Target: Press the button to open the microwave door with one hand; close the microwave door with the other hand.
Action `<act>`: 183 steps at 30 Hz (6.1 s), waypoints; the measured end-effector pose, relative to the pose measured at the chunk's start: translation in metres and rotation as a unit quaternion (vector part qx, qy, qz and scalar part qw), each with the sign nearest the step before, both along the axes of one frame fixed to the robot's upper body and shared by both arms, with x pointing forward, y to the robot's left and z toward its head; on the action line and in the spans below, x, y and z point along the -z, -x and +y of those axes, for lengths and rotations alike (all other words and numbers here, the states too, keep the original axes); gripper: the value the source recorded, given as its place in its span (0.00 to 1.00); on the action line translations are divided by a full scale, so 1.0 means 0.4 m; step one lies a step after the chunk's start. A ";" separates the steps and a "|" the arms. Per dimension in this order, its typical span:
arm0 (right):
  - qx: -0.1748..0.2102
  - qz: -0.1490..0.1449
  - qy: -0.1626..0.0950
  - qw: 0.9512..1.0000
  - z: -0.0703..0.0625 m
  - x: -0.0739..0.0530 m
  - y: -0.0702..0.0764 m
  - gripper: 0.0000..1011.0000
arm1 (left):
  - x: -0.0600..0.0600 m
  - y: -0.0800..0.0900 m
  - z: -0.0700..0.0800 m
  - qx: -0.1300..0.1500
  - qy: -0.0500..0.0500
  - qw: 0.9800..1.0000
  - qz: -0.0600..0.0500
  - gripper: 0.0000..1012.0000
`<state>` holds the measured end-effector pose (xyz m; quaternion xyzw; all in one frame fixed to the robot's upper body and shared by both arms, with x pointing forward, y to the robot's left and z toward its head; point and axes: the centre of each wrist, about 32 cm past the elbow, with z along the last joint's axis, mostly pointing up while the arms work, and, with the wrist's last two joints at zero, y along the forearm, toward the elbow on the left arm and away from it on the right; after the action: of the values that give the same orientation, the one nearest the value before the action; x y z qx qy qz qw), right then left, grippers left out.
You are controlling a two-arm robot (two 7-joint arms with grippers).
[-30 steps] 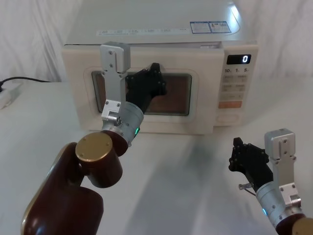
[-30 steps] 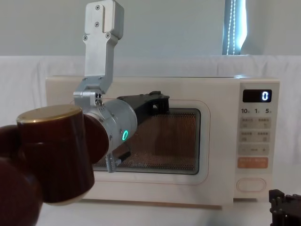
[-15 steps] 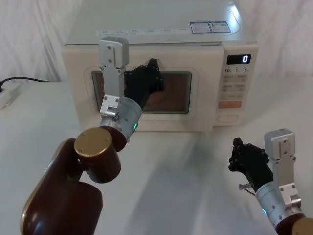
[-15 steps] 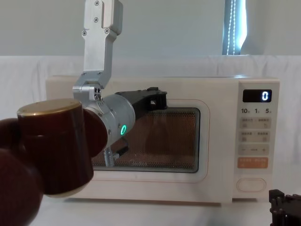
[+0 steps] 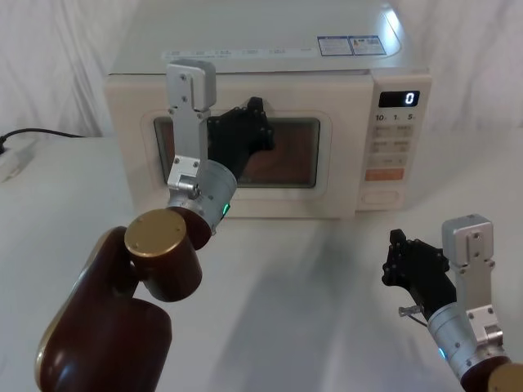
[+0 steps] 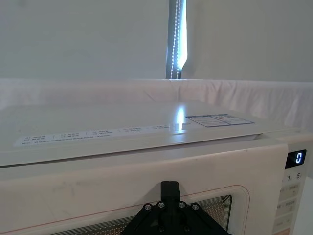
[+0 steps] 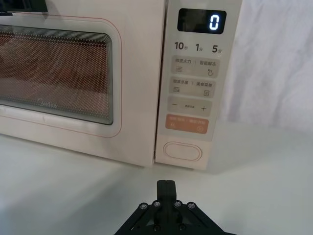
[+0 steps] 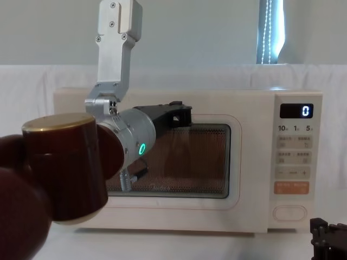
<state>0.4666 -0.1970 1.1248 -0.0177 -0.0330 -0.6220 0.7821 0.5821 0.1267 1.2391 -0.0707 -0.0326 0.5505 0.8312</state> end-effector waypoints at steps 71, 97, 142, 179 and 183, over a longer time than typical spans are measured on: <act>0.000 0.000 0.000 1.000 0.000 0.000 0.000 0.00 | 0.021 0.159 0.077 0.009 0.022 1.000 -0.015 0.00; 0.000 0.000 0.000 1.000 0.000 0.000 0.000 0.00 | 0.137 0.397 0.236 -0.062 0.027 0.998 0.018 0.00; 0.000 0.000 0.000 1.000 0.000 0.000 0.000 0.21 | 0.177 0.439 0.249 -0.077 0.037 0.995 0.043 0.00; 0.000 0.000 0.000 1.000 0.000 0.000 0.000 0.99 | 0.177 0.439 0.249 -0.077 0.036 0.995 0.043 0.00; 0.000 0.000 0.000 1.000 0.000 0.000 0.000 0.99 | 0.177 0.439 0.249 -0.077 0.036 0.995 0.043 0.04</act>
<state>0.4666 -0.1970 1.1248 -0.0177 -0.0330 -0.6220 0.7821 0.4065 0.2265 1.1683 -0.0741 0.0178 0.6166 0.7836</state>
